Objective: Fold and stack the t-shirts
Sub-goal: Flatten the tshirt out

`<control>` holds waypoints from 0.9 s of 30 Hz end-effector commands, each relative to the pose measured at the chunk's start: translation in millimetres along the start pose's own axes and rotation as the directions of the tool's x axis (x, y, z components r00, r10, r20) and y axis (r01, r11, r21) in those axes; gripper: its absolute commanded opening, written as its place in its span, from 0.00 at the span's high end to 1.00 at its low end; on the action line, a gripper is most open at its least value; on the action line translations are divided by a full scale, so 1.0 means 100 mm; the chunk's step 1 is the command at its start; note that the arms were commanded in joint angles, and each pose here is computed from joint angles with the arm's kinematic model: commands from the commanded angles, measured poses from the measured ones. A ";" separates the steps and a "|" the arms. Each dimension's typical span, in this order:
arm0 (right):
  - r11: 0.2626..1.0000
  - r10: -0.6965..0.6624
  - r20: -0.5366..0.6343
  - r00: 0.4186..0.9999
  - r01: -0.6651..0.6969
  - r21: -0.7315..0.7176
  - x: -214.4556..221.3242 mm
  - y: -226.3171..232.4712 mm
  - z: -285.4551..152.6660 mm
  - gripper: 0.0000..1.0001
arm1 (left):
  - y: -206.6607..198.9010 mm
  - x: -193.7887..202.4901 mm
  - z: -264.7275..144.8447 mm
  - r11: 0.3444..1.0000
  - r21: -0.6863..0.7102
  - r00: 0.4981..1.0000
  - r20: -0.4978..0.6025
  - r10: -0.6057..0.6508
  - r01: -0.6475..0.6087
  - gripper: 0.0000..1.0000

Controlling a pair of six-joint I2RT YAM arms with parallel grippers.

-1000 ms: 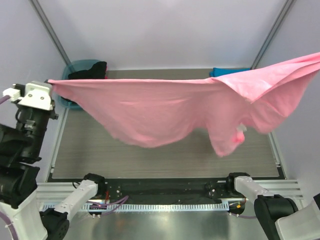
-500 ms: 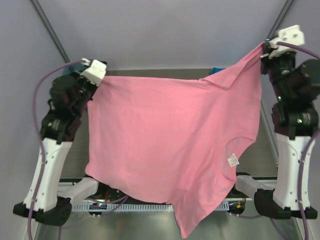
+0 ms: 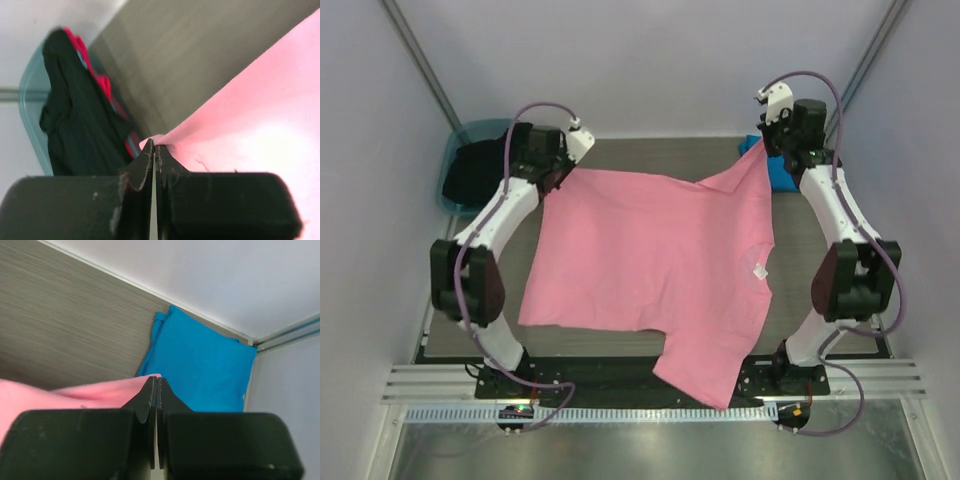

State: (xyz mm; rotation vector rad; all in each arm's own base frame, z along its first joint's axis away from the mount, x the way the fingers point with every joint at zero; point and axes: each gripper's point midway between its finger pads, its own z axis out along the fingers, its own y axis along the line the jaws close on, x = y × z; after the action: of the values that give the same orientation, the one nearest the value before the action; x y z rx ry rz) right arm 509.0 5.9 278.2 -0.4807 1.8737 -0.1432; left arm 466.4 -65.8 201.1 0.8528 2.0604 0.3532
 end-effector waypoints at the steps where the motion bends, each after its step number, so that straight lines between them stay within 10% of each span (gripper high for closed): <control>1: 0.995 -0.060 0.129 0.990 0.049 0.088 -0.44 -0.28 0.29 0.99 | 0.40 -0.44 0.36 0.996 -0.093 0.994 0.106 0.005 0.005 1.00; 12: 0.976 0.052 0.022 0.998 -0.055 0.211 -0.01 -0.43 1.69 0.99 | 0.55 -0.47 1.71 0.988 -0.142 0.997 0.069 -0.044 0.054 1.00; 27: 0.962 0.078 0.068 0.995 -0.093 0.256 -0.08 -0.39 2.00 0.99 | 0.91 -0.81 1.78 0.960 -0.237 0.975 0.197 -0.104 0.150 1.00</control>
State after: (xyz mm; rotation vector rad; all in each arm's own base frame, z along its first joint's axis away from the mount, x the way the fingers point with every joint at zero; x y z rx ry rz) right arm 704.0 0.2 153.0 -0.2934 1.9298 -0.2963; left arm 674.8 -75.1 136.9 0.6908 1.9499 0.4268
